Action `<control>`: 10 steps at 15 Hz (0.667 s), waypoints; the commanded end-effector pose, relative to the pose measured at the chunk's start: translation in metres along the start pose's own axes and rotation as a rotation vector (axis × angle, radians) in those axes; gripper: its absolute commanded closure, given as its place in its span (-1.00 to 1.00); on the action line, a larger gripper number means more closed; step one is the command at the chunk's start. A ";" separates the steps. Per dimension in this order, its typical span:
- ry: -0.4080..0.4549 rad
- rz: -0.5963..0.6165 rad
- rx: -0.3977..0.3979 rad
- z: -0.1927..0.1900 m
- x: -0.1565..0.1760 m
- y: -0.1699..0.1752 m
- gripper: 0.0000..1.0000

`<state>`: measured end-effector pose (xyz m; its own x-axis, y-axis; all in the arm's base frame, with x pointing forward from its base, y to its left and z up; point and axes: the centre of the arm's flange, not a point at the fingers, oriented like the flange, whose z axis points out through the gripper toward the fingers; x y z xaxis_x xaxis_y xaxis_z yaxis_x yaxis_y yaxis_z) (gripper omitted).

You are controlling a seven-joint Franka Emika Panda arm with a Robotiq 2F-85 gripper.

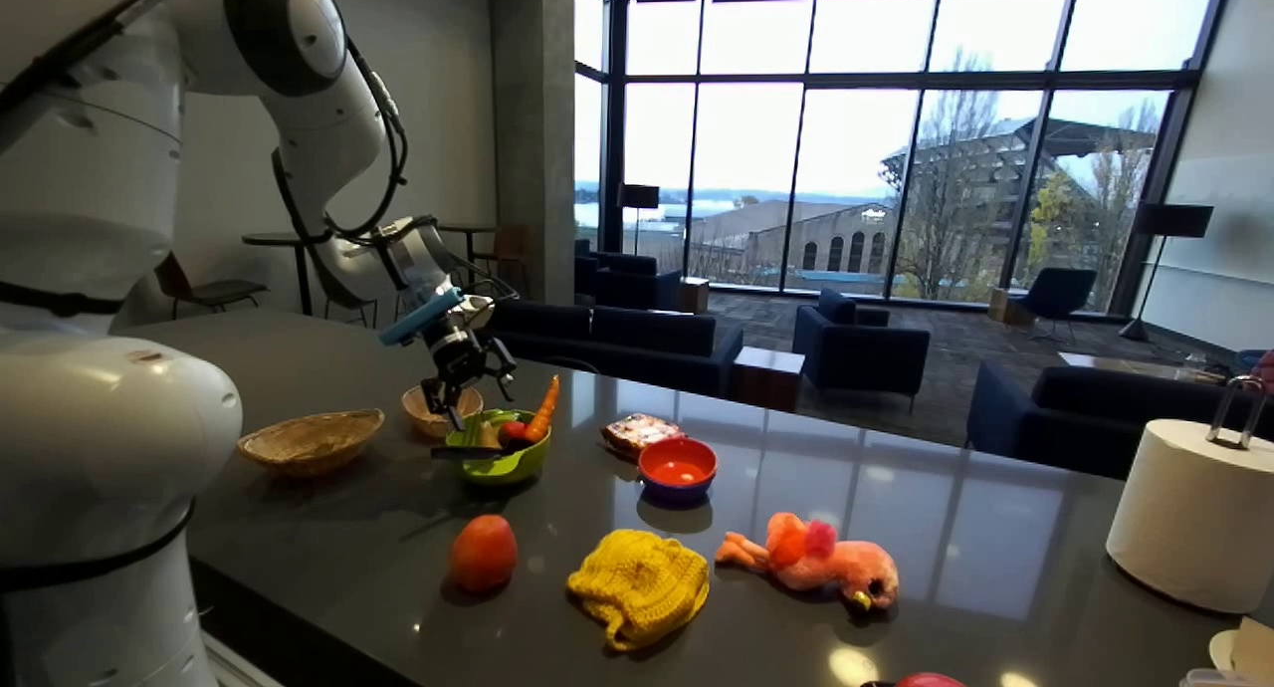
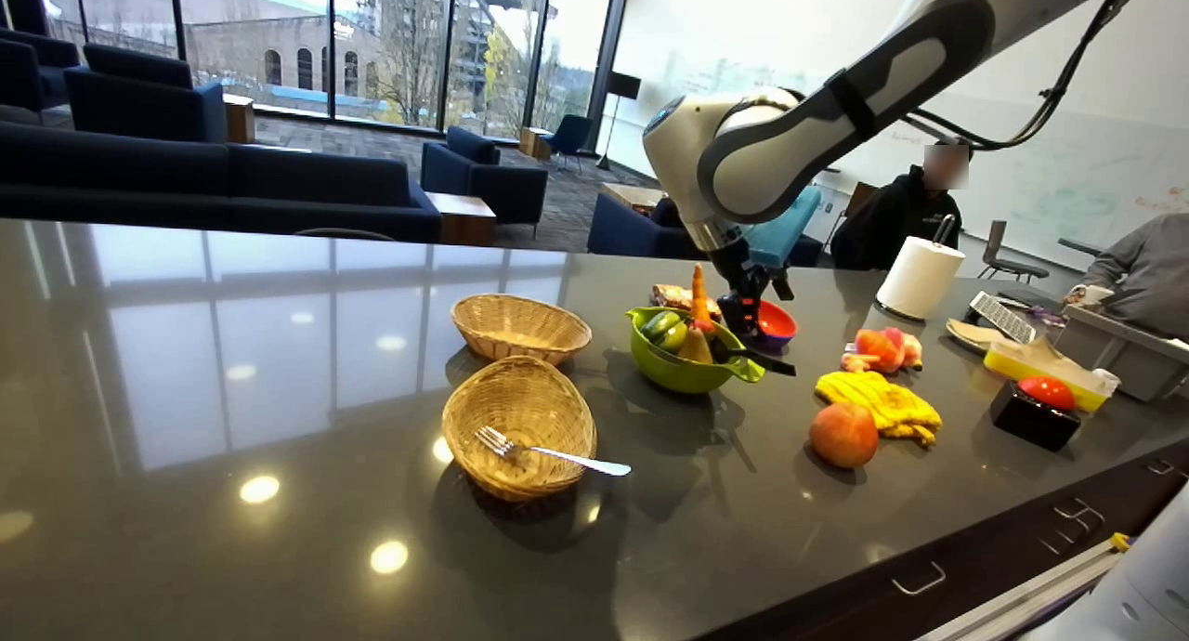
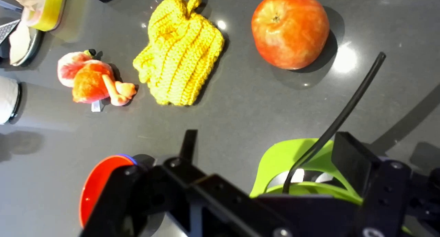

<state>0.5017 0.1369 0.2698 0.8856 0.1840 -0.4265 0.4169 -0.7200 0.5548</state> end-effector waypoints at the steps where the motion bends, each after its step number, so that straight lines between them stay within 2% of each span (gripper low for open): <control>1: 0.087 0.102 0.087 0.000 -0.007 0.029 -1.00; 10: 0.290 0.299 0.306 0.026 -0.012 0.097 -1.00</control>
<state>0.5386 0.0721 0.3009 0.9863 0.1112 -0.1220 0.1528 -0.8945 0.4201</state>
